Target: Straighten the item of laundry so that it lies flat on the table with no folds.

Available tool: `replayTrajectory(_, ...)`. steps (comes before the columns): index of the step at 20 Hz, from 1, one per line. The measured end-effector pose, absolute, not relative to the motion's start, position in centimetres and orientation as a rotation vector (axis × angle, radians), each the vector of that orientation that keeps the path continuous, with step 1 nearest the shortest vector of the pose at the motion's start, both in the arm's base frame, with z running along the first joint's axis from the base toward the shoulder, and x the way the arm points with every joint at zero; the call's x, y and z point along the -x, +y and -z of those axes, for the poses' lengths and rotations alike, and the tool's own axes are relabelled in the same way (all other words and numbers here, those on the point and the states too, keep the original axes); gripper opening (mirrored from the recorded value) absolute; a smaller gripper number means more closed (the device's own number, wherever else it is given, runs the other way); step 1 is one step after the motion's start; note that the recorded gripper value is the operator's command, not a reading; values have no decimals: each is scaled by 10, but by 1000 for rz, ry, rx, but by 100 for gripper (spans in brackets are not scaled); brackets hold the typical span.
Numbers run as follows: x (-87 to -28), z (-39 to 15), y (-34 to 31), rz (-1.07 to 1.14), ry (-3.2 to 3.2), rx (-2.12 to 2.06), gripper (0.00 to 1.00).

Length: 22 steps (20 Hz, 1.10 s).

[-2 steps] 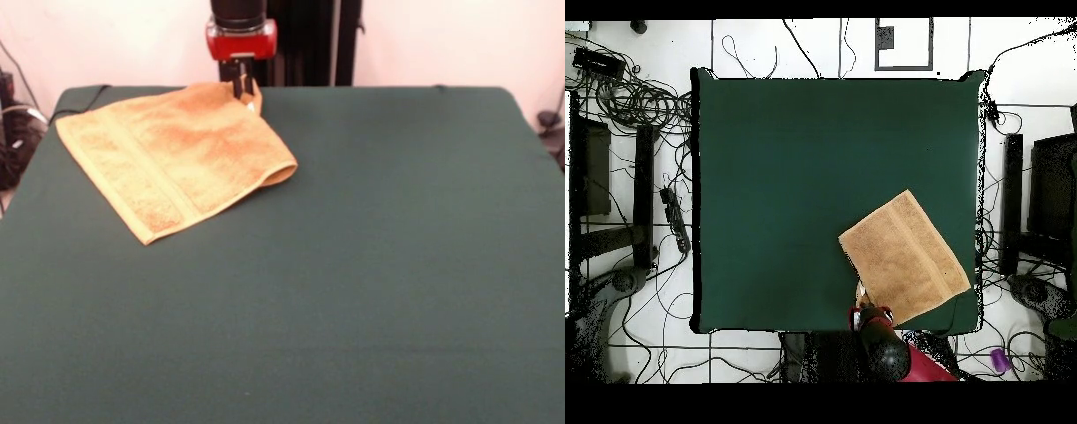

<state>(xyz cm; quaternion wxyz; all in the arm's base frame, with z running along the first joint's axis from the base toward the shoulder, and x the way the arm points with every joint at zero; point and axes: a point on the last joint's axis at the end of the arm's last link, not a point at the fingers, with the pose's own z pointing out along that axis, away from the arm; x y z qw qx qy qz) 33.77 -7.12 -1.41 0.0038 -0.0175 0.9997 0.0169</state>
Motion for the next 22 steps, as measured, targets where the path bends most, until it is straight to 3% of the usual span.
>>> replayTrajectory(22, -339, 9, -57, -53, 3130, 120, 100)
